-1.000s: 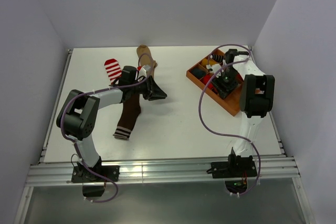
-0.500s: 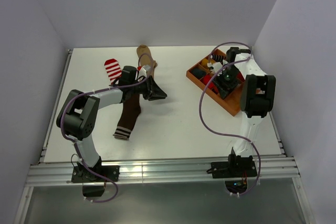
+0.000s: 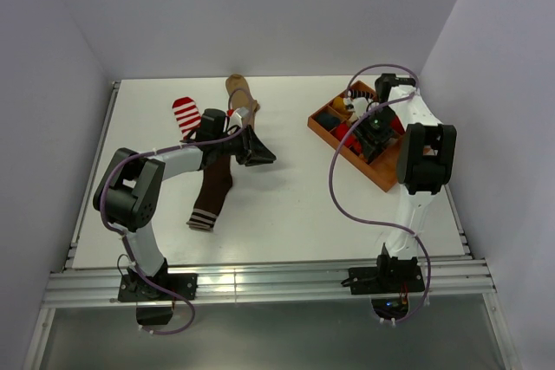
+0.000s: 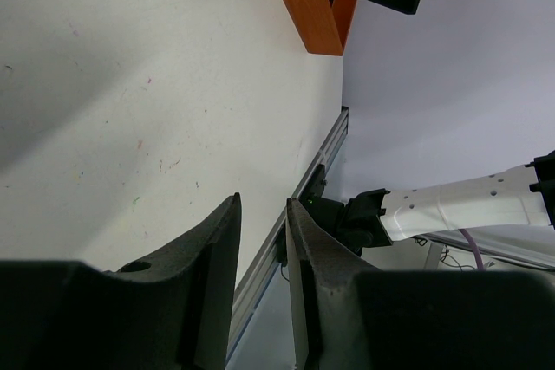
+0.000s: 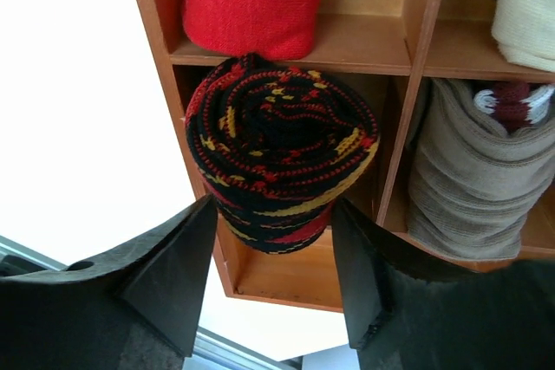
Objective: Roll the socks
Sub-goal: Place the sock in the storage box.
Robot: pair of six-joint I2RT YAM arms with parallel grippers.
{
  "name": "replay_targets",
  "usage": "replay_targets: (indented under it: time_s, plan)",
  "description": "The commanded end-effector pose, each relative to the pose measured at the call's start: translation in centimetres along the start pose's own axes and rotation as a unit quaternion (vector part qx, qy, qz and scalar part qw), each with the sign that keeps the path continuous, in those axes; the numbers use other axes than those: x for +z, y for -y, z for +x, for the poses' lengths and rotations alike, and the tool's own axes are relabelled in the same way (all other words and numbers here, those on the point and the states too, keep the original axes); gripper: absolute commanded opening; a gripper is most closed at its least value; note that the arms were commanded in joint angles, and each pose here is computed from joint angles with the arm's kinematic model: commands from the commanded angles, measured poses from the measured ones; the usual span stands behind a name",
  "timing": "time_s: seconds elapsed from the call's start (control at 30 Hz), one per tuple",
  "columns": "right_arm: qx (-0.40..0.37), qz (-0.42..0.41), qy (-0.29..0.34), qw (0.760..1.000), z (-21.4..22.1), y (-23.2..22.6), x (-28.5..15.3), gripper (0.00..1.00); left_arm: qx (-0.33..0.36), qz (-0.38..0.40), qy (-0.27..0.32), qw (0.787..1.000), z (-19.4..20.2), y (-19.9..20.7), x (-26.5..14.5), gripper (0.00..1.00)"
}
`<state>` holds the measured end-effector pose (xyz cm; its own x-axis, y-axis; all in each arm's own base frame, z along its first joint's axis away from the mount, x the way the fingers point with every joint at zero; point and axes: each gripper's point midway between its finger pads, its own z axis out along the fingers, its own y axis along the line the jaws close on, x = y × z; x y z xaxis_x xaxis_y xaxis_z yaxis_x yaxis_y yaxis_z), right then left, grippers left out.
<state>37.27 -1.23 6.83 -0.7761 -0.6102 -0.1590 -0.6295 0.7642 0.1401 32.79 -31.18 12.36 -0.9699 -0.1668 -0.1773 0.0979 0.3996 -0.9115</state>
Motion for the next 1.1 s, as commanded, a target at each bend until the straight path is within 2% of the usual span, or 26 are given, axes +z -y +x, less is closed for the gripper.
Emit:
replay_targets:
  time_s: [0.0, 0.17, 0.37, 0.5, 0.73, 1.07]
  plan:
    - [0.013, 0.001, 0.016, 1.0, -0.7, 0.3, 0.1, 0.62, 0.029, 0.017, 0.008, 0.999, -0.9, 1.4, -0.2, 0.33]
    - [0.019, 0.013, 0.009, 1.0, 0.0, 0.6, 1.4, 0.55, 0.028, 0.014, 0.01, 0.999, -1.0, 1.3, -0.1, 0.33]
    - [0.023, 0.022, -0.009, 0.999, 1.5, 0.3, 3.7, 0.53, 0.028, 0.014, 0.014, 0.999, -1.2, 1.4, -0.1, 0.33]
    - [0.023, 0.042, 0.007, 0.999, 0.9, 0.7, 2.7, 0.53, 0.03, 0.013, 0.016, 0.999, -1.3, 1.5, -0.3, 0.34]
    - [0.028, 0.056, 0.041, 0.997, -0.5, 0.9, -1.0, 0.65, 0.04, 0.012, 0.025, 0.999, -1.5, 2.2, -0.7, 0.35]
    - [0.031, 0.045, 0.071, 0.996, -1.5, 0.7, -3.3, 0.7, 0.047, 0.005, 0.041, 0.998, -1.7, 2.5, -1.2, 0.38]
